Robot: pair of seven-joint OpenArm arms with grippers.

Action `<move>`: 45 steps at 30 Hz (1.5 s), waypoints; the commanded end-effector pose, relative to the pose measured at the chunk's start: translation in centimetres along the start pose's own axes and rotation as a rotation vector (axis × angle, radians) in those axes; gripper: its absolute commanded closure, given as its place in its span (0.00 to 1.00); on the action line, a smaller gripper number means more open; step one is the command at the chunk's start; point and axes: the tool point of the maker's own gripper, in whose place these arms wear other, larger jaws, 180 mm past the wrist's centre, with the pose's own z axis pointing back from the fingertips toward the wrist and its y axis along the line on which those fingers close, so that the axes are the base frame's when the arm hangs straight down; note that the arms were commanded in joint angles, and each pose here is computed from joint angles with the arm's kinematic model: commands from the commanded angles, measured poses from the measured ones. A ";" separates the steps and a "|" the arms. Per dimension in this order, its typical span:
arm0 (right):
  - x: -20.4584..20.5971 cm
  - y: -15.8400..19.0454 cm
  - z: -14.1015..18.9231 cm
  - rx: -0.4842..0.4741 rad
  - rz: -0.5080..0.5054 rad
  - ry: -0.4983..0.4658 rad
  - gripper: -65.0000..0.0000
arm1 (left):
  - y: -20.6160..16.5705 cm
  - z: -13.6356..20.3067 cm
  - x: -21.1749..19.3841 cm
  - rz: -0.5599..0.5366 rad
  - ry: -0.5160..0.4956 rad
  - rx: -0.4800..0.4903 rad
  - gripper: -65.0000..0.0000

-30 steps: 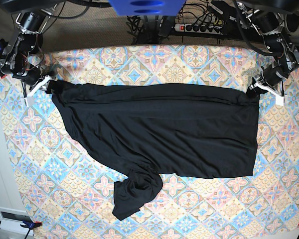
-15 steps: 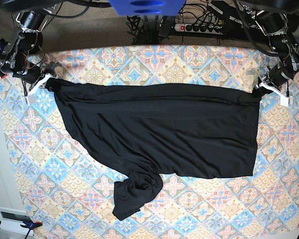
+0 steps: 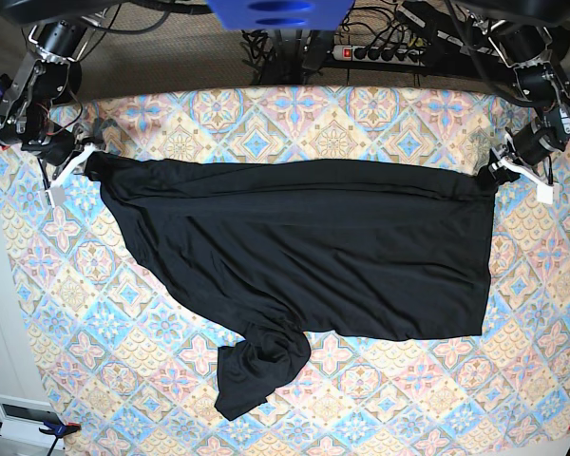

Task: Layout the t-shirt on the table in an organized manner, then fold the t-shirt properly
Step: 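Pull the shirt edge outward with the right gripper, stretching it, then drag the held shirt edge with both grippers toward the robot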

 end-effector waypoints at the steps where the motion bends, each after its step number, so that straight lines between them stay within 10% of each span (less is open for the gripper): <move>1: 1.7 -0.2 0.7 -0.003 0.021 -0.045 0.98 | -0.1 0.8 1.0 -0.013 -0.027 -0.010 0.66; 7: 1.7 -0.2 0.6 -0.002 0.021 -0.048 0.98 | -0.4 1.1 0.6 0.025 -0.053 -0.042 0.41; 30: 1.9 -0.2 0.6 -0.003 0.022 -0.051 0.98 | -3.0 -3.4 -0.9 0.079 -0.093 -0.072 0.44; 45: 1.8 -0.2 0.6 -0.002 0.021 -0.050 0.98 | 1.8 1.6 0.1 0.118 -0.169 0.037 0.55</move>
